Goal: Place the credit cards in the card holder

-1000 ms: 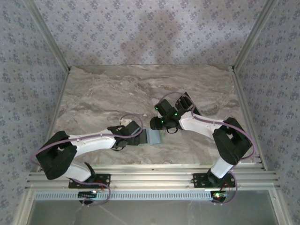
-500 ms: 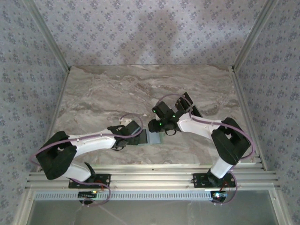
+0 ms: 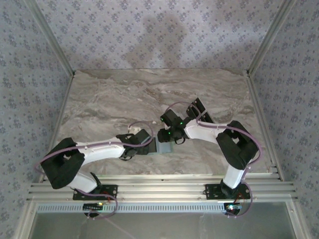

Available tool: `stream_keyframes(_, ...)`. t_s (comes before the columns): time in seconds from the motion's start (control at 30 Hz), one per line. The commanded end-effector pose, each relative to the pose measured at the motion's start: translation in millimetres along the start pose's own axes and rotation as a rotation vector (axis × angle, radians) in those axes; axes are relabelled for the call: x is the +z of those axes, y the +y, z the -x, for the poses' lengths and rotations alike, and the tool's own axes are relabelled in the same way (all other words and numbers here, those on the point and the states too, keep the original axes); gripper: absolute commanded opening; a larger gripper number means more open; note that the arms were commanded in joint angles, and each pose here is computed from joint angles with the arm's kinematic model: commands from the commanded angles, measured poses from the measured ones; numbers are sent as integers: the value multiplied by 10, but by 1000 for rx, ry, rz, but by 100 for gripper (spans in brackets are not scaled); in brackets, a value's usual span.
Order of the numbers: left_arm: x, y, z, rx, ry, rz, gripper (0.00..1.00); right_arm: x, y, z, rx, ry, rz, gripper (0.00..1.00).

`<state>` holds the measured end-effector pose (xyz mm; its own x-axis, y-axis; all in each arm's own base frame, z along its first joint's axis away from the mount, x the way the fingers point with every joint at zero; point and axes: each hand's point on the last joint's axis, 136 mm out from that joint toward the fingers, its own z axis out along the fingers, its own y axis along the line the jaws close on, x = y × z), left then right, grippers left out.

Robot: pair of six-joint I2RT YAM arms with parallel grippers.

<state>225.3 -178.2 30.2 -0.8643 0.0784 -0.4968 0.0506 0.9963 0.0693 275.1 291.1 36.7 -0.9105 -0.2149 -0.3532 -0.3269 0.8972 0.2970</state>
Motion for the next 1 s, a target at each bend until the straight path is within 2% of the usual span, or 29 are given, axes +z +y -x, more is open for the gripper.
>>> stream_keyframes(0.0, 28, -9, -10, -3, -4, 6, 100, 78, -98, -28, -3, 24, -24, 46)
stream_keyframes(0.23, 77, -10, -51, 0, 8, 11, 100, 173, -82, -136, 14, 56, 4, 46)
stream_keyframes(0.67, 78, -47, -36, 6, 9, 4, 100, 248, 235, -264, 65, 80, 125, 46)
stream_keyframes(0.97, -197, 56, 130, -25, -70, -23, 100, 292, 224, -297, 81, 80, 112, 46)
